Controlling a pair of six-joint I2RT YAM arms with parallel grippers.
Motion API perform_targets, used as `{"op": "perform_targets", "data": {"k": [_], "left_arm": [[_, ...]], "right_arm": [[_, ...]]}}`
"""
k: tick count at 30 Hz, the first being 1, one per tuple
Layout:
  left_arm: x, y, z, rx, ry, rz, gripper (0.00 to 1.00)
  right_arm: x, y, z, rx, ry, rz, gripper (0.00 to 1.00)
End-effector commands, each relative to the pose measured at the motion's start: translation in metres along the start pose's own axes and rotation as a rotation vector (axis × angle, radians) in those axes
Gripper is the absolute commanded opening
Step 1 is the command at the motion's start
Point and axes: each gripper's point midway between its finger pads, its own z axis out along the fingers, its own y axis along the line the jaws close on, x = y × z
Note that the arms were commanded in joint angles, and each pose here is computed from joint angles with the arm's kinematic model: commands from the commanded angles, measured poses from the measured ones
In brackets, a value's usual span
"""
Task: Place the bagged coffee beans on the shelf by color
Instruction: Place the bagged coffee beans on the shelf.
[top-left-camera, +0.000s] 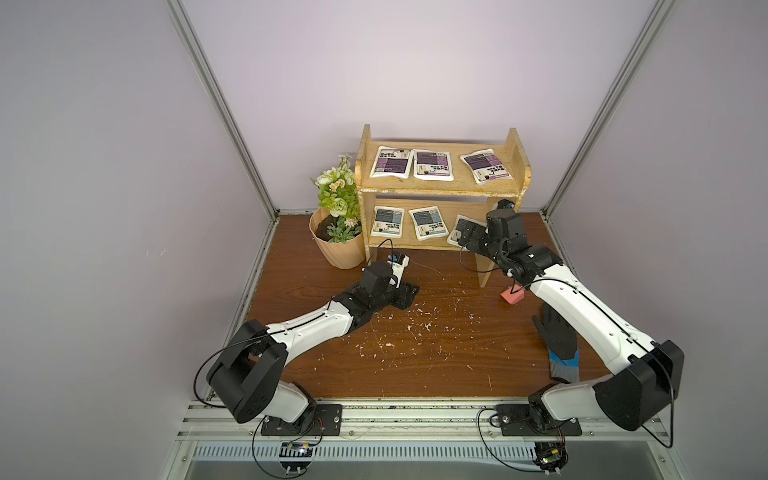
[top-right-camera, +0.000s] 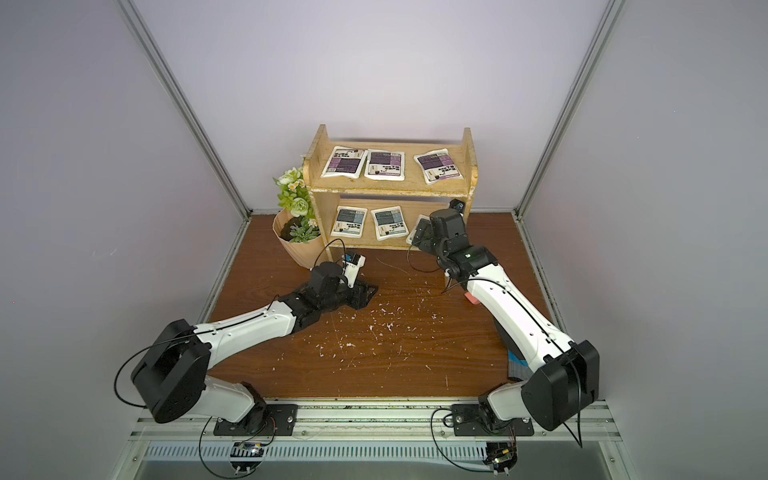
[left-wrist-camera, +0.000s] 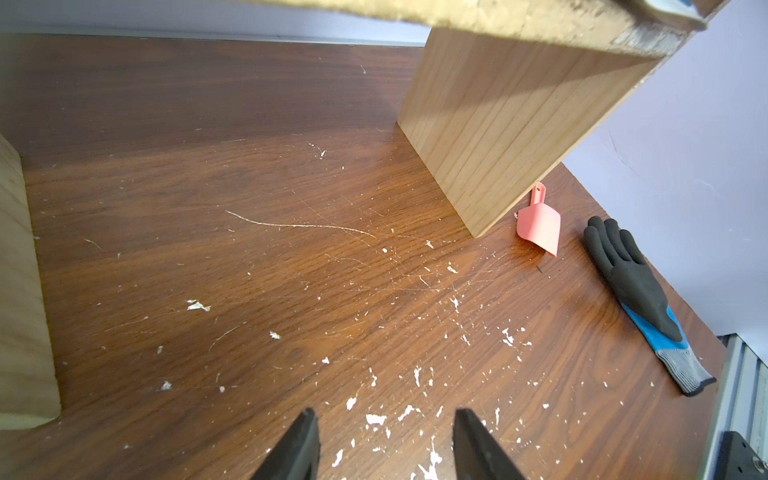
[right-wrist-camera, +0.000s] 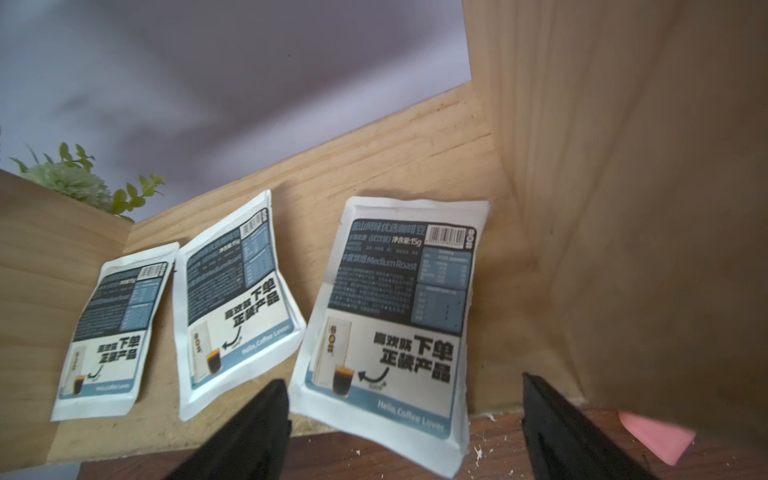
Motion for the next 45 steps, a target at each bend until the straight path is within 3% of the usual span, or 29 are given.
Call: {"op": "perform_targets", "data": {"k": [1,5,9,15,24,45], "left_arm": [[0.003,0.001,0.003,0.009,0.006,-0.005,0.55],[0.003,0.004,0.003,-0.010,0.007,-0.002,0.55],[0.002,0.009,0.002,-0.037,0.002,-0.005,0.55],[0.001,0.008,0.001,-0.036,-0.002,-0.006,0.55],[-0.003,0.008,-0.002,-0.044,-0.013,0.002,0.55],[-0.001,0.012,-0.005,-0.064,-0.019,0.000,0.55]], "right_arm": [[-0.004,0.008,-0.026,-0.042,-0.029,0.030,0.83],[-0.001,0.033,-0.044,-0.155,-0.037,0.005,0.39],[0.004,0.032,-0.040,-0.141,-0.009,-0.034,0.10],[0.014,0.036,-0.013,-0.179,0.068,0.023,0.02],[0.019,0.029,0.010,-0.226,0.160,0.115,0.01],[0.009,-0.003,0.050,-0.111,0.135,0.103,0.02]]}}
